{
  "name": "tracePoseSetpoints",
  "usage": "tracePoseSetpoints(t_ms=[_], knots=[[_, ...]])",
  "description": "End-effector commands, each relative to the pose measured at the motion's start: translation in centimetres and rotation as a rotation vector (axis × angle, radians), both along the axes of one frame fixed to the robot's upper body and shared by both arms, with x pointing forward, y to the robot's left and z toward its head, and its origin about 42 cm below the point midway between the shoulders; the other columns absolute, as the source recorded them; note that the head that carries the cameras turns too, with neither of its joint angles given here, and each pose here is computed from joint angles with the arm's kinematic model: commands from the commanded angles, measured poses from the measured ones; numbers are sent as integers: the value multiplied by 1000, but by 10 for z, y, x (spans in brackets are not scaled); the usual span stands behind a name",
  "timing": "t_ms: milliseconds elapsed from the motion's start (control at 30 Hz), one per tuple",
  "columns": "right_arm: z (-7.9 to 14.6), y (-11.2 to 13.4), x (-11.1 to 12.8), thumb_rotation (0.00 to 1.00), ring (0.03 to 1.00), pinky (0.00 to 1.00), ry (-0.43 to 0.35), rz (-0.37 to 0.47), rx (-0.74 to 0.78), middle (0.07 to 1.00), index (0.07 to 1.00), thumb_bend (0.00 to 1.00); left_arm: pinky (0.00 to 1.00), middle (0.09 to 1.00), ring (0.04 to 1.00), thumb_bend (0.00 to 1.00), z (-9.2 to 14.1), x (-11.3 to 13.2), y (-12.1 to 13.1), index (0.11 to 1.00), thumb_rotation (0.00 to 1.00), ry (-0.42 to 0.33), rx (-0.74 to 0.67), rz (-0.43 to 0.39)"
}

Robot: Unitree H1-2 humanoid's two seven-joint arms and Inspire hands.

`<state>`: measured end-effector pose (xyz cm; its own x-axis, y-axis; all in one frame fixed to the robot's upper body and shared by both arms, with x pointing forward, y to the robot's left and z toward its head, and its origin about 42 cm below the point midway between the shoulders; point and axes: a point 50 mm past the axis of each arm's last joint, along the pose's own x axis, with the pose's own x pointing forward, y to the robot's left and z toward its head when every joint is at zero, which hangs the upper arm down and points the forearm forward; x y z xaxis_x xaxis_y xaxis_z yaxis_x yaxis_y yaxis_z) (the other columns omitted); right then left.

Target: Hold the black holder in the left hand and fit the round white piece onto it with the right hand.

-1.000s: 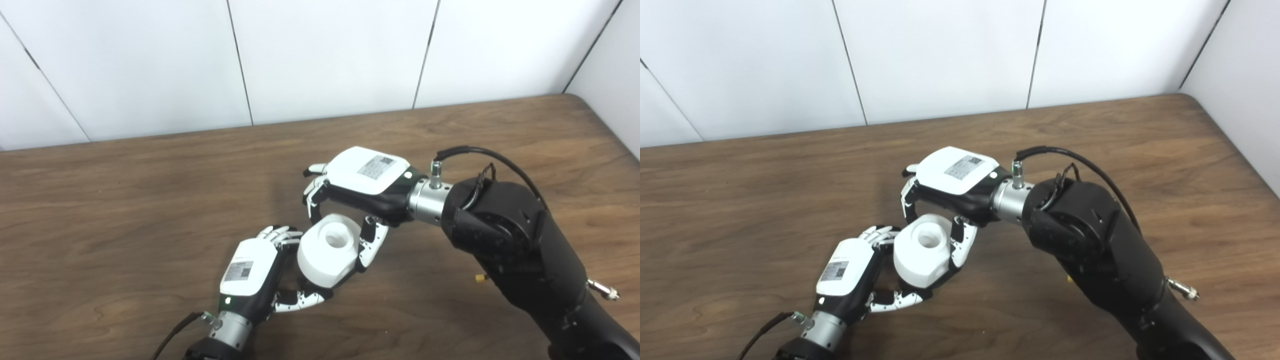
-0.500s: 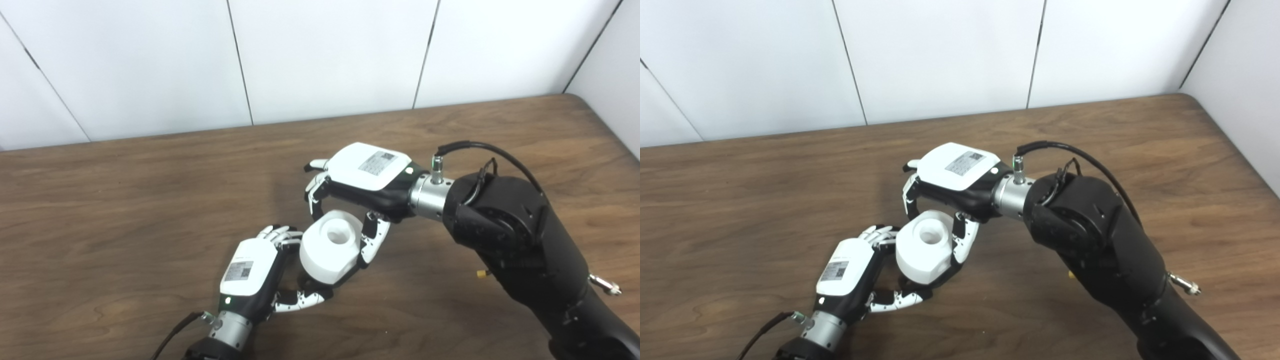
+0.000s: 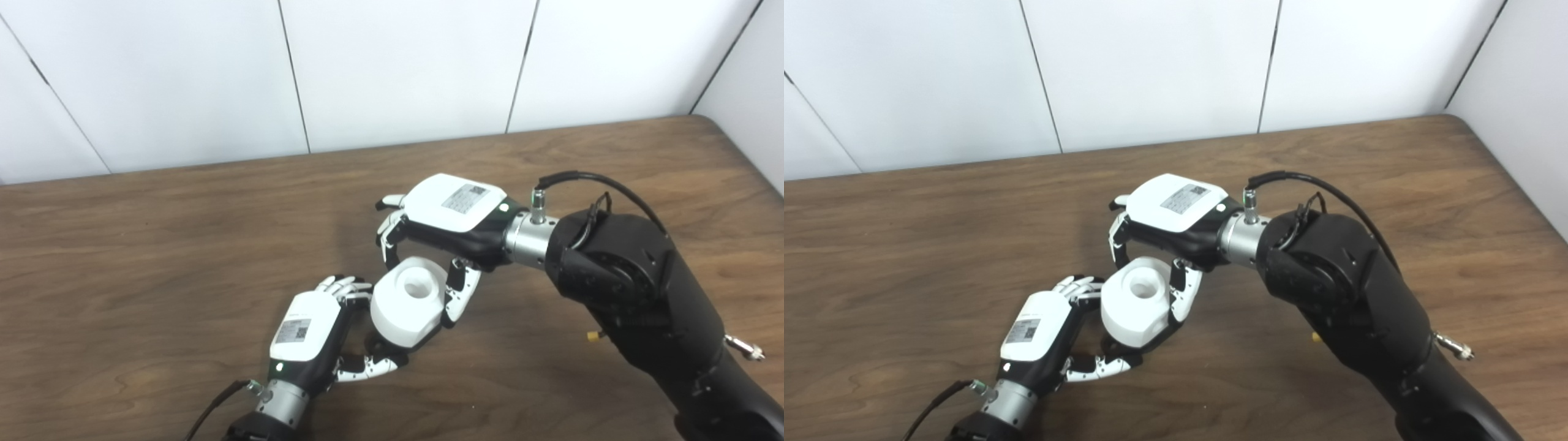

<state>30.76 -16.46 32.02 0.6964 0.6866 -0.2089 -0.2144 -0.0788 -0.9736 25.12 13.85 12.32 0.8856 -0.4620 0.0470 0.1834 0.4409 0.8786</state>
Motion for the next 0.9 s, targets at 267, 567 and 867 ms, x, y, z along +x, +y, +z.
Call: tracePoseSetpoints(t_ms=[267, 567, 867], knots=[[10, 1, 0, 135, 932, 878, -62, 3, -1, 788, 484, 524, 916, 769, 843, 524, -7, -4, -2, 485, 56, 63, 39, -20], [2, 5, -1, 135, 927, 876, -55, 16, -10, 784, 484, 525, 917, 768, 844, 524, -6, -5, -3, 484, 56, 56, 39, -20], [-7, 9, -2, 137, 920, 883, -61, 24, -20, 784, 484, 525, 923, 768, 845, 524, -4, -6, -3, 484, 56, 56, 35, -21]])
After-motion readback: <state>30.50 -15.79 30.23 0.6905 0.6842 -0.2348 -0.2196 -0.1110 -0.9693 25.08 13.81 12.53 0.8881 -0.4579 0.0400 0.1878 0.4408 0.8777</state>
